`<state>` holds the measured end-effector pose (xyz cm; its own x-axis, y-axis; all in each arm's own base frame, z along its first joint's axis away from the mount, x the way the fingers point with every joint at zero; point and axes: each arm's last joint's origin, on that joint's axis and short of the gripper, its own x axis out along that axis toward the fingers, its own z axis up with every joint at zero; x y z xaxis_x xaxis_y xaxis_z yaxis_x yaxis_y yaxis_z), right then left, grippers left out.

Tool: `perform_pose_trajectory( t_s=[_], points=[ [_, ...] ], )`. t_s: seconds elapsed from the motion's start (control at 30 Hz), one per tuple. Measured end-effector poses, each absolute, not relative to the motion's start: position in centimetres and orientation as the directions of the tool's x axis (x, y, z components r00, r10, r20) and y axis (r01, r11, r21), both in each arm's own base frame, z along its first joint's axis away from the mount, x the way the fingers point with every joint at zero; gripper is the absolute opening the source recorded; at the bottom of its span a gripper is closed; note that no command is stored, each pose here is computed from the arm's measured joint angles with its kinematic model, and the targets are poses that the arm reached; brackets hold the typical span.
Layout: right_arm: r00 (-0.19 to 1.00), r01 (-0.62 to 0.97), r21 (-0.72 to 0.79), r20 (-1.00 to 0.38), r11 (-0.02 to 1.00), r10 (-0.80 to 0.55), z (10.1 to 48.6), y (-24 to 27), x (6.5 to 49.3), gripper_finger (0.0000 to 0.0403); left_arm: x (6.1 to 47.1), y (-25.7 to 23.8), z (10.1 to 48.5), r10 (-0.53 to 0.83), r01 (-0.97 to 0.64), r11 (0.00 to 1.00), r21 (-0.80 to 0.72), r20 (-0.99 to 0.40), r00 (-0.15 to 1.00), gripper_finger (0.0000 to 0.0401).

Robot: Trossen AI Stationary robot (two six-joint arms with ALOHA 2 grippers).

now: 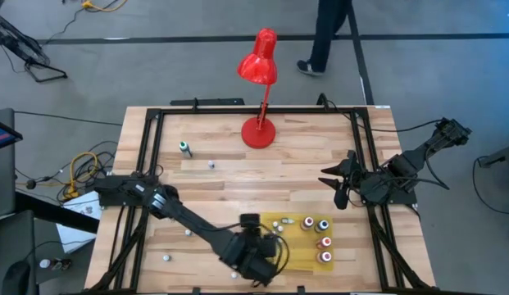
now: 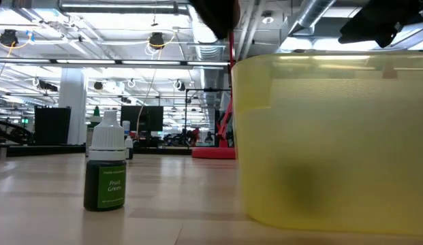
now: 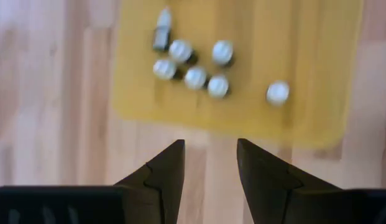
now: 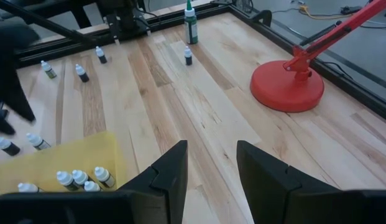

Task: Pick & Place food coloring
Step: Put the violet food coloring into the yellow bin

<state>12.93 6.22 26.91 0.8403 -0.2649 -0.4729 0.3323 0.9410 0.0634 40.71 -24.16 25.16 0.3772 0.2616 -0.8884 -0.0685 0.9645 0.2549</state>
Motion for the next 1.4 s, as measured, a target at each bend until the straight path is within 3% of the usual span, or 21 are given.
perform_pose_trajectory(
  t_s=[0.17, 0.3, 0.6, 0.73, 1.0, 1.4],
  points=[
    [0.84, 0.333, 0.063, -0.473, 0.941, -0.265, 26.9, 6.2, 12.9, 0.0129, 37.1, -25.3, 25.9, 0.354, -0.108, 0.935, 0.337, -0.901, 0.253, 0.0139],
    [0.84, 0.332, 0.063, -0.473, 0.941, -0.265, 26.9, 6.2, 12.9, 0.0129, 35.2, -26.7, 25.4, 0.312, -0.109, 0.949, 0.295, -0.926, 0.214, 0.0139],
    [0.84, 0.333, 0.064, -0.473, 0.941, -0.265, 26.9, 6.2, 12.9, 0.0129, 27.9, -22.6, 24.7, 0.303, -0.194, 0.933, 0.303, -0.952, -0.03, 0.0139],
    [0.841, 0.332, 0.064, -0.473, 0.941, -0.265, 26.9, 6.2, 12.9, 0.0129, 24.8, -20.3, 23.6, 0.202, -0.249, 0.947, 0.201, -0.979, -0.021, 0.0139],
    [0.84, 0.332, 0.063, -0.473, 0.941, -0.265, 26.9, 6.2, 12.9, 0.0129, 20.1, -16.4, 21.4, 0.044, -0.344, 0.939, -0.01, -0.988, 0.149, 0.0139],
    [0.84, 0.333, 0.064, -0.473, 0.941, -0.265, 26.9, 6.2, 12.9, 0.0129, 18.2, -14.8, 17.1, 0.047, -0.417, 0.909, -0.023, -0.987, 0.155, 0.0139]
  ],
)
